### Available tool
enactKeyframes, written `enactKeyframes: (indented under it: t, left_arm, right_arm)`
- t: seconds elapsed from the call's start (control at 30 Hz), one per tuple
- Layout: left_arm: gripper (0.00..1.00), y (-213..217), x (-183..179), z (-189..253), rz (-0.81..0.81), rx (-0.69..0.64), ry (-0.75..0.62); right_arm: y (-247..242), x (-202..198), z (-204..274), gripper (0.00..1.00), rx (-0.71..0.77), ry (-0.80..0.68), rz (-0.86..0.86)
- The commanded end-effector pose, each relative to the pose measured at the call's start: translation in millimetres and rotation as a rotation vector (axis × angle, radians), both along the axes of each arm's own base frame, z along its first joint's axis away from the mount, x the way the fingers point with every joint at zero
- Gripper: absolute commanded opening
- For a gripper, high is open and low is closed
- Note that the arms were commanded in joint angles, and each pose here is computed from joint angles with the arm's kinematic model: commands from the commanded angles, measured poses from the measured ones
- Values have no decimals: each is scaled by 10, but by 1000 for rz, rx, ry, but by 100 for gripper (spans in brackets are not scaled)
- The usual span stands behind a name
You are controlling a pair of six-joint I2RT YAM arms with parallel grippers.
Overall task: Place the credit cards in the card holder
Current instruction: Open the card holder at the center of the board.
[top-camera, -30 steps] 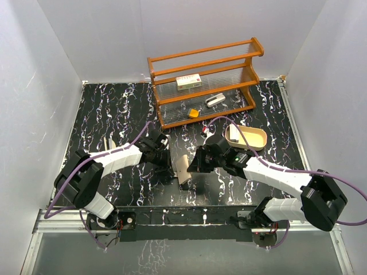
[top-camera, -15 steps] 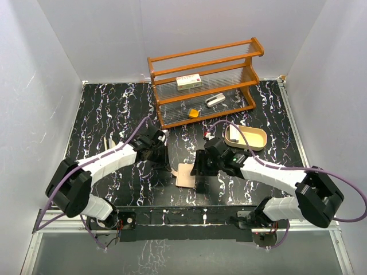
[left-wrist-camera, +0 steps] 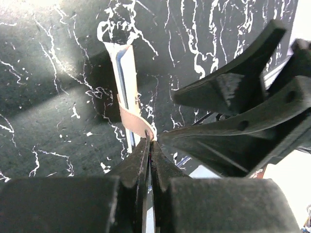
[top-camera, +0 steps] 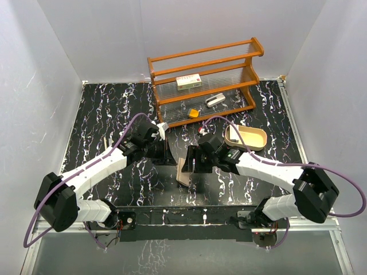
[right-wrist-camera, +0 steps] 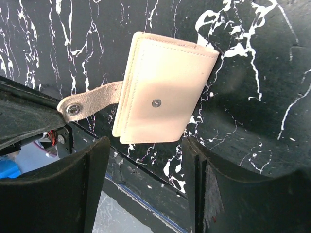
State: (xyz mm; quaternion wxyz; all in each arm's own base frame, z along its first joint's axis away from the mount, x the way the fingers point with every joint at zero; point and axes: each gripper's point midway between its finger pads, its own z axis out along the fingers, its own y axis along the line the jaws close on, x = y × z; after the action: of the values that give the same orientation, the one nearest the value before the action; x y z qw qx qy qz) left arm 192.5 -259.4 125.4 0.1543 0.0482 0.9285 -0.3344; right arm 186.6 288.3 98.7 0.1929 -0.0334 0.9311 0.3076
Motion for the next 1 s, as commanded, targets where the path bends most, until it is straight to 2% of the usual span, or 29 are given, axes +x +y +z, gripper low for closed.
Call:
enactKeyframes:
  t: [0.0,0.23,0.4,0.43,0.53,0.67,0.83,0.97]
  left_arm:
    - [0,-123,22,276,-7,-87,-19]
    - [0,-104,5,270,5,-85,-10]
    - [0,-67,-1,234,22,-69,-5]
    - [0,-46,-3,219,28,-58,-4]
    - [0,37,-10,155,42,-11,-3]
    - [0,218,-41,13,80,84,8]
    - [0,374,-72,-123,96,168,20]
    - [0,502,-126,-235,131,229,67]
  right_arm:
    - [208,57,119,59,73,-12,10]
    - [297,18,75,59,111,24,18]
    - [195,34,-65,52,43,30,-10]
    - [153,44,-102,49,18,27,-19]
    - [-43,66,-217,32,-83,20,-69]
    - [-262,62,-303,18,-177,6,-105]
    - [-327,58,-377,6,-199,-20,-90]
    - [-345,49,-403,3,-187,-26,-101]
